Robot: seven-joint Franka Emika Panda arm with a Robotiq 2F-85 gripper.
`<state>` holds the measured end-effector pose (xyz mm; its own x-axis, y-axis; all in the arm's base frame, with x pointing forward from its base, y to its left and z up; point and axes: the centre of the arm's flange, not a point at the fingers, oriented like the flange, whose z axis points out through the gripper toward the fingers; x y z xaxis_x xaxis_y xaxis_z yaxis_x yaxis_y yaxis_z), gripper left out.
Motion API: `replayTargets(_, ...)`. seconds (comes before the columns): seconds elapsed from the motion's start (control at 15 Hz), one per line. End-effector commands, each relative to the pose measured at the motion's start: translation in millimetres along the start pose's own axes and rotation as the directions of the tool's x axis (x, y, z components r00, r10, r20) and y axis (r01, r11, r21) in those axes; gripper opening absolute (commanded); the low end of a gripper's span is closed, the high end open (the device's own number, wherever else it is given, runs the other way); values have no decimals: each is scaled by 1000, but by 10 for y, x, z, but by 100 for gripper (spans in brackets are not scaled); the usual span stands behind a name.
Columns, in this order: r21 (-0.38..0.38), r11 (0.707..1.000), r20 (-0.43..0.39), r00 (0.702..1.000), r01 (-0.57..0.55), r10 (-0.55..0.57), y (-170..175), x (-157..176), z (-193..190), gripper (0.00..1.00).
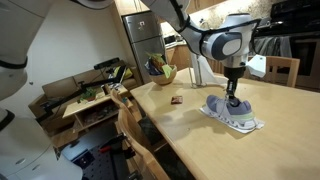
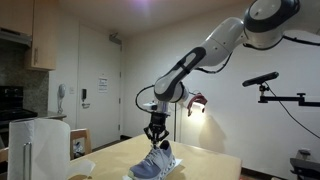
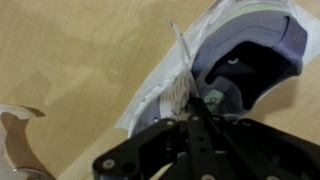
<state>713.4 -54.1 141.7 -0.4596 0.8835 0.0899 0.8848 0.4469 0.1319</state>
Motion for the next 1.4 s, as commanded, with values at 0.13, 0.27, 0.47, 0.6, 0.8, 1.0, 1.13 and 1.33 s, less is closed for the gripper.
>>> replayTargets(0.13,10,1000,42,999,26,-26,145,75,-20,0)
replayTargets(0.27,16,999,29,999,33,-34,167,61,-14,0)
replayTargets(0.47,19,999,-5,999,32,-32,178,-16,-18,0)
replayTargets(0.6,19,999,-41,999,32,-31,175,-92,-15,0)
replayTargets(0.8,20,1000,-85,996,9,-7,162,-202,-18,0)
replayTargets(1.0,26,1000,-65,998,-12,14,49,-147,-7,1)
replayTargets(1.13,22,999,-67,997,-24,26,36,-214,-16,1)
replayTargets(1.33,21,999,-68,997,-26,27,37,-222,-13,1)
